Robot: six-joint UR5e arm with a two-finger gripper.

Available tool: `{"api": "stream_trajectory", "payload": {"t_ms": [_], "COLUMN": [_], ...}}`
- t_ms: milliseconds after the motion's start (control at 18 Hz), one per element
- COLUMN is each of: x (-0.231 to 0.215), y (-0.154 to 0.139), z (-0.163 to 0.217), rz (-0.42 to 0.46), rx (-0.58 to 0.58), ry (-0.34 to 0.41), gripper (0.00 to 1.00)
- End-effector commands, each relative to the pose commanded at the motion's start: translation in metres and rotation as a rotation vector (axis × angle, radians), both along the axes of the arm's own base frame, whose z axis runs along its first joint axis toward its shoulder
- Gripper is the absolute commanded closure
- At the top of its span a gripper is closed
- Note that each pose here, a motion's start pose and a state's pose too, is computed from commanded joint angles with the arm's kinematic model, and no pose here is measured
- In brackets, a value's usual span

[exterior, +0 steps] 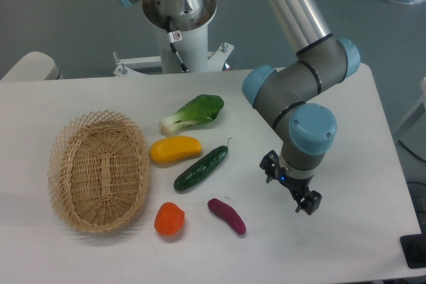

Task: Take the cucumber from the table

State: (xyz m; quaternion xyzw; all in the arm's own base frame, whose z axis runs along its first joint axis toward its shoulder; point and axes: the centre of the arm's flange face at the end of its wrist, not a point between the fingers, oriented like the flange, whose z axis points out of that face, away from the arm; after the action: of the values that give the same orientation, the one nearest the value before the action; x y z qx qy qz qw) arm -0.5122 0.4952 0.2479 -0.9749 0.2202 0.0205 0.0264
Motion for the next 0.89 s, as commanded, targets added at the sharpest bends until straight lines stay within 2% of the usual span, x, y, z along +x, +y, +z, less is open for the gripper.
{"api": "stream_trajectory", "payload": {"t_ms": [722,889], "x": [0.006,0.019], "y": [-0.004,-0.018], "z": [-0.001,-0.005], "rz": [0.012,0.021], "rx": [-0.005,-0.010], "ry": [-0.012,-0.025], "gripper": [0.00,0.00]}}
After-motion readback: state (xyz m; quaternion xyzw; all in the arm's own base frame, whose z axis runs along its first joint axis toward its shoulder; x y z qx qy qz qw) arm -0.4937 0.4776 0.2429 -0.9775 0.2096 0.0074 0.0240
